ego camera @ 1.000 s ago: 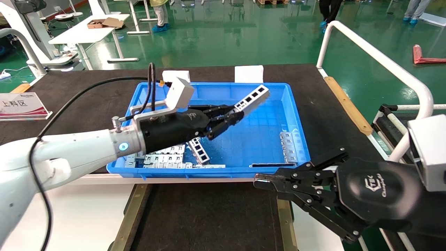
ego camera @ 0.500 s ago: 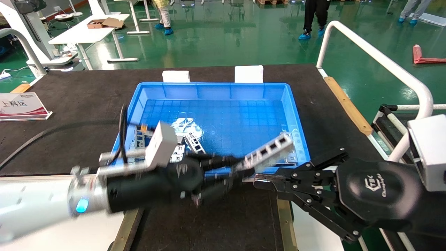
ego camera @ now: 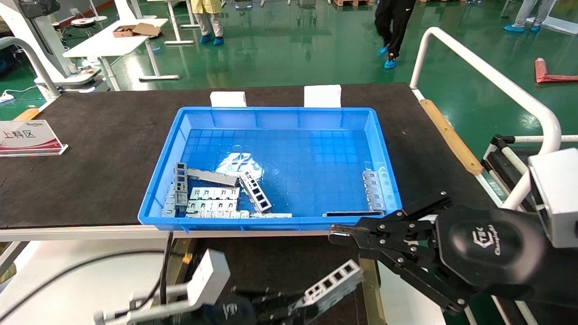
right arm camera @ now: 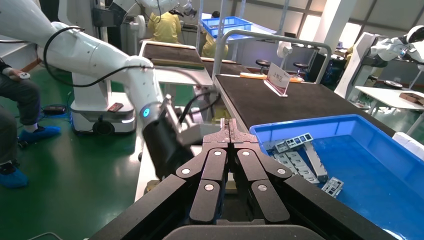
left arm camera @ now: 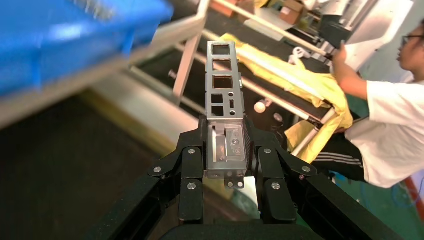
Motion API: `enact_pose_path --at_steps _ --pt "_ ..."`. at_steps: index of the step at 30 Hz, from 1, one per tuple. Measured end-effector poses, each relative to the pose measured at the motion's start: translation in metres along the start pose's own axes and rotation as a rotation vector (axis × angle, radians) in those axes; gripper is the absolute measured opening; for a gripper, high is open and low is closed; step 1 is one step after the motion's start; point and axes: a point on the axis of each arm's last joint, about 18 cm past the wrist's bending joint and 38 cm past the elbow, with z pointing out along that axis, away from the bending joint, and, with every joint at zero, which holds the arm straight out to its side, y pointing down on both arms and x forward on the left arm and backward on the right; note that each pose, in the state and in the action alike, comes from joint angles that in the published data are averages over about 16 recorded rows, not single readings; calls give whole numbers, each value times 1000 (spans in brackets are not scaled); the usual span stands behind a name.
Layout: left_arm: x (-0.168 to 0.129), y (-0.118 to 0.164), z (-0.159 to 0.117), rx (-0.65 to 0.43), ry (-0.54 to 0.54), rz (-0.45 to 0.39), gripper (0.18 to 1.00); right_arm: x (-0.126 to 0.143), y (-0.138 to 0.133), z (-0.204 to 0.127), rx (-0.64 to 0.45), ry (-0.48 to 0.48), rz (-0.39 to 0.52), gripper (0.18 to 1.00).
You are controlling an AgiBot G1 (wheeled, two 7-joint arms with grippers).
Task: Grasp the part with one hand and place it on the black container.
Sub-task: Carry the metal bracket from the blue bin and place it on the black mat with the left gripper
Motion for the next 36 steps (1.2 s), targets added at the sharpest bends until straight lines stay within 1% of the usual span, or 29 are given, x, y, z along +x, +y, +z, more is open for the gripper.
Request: enact_pose_path --at_steps 7,13,24,36 --pt "-4 50 8 -36 -109 -117 321 0 0 0 0 0 0 191" --pt "-12 76 20 -29 -222 -201 321 0 0 0 0 0 0 191" --pt "-27 96 48 35 -414 -340 321 0 0 0 0 0 0 191" --pt "-38 102 88 109 -564 -471 321 0 0 0 0 0 0 191"
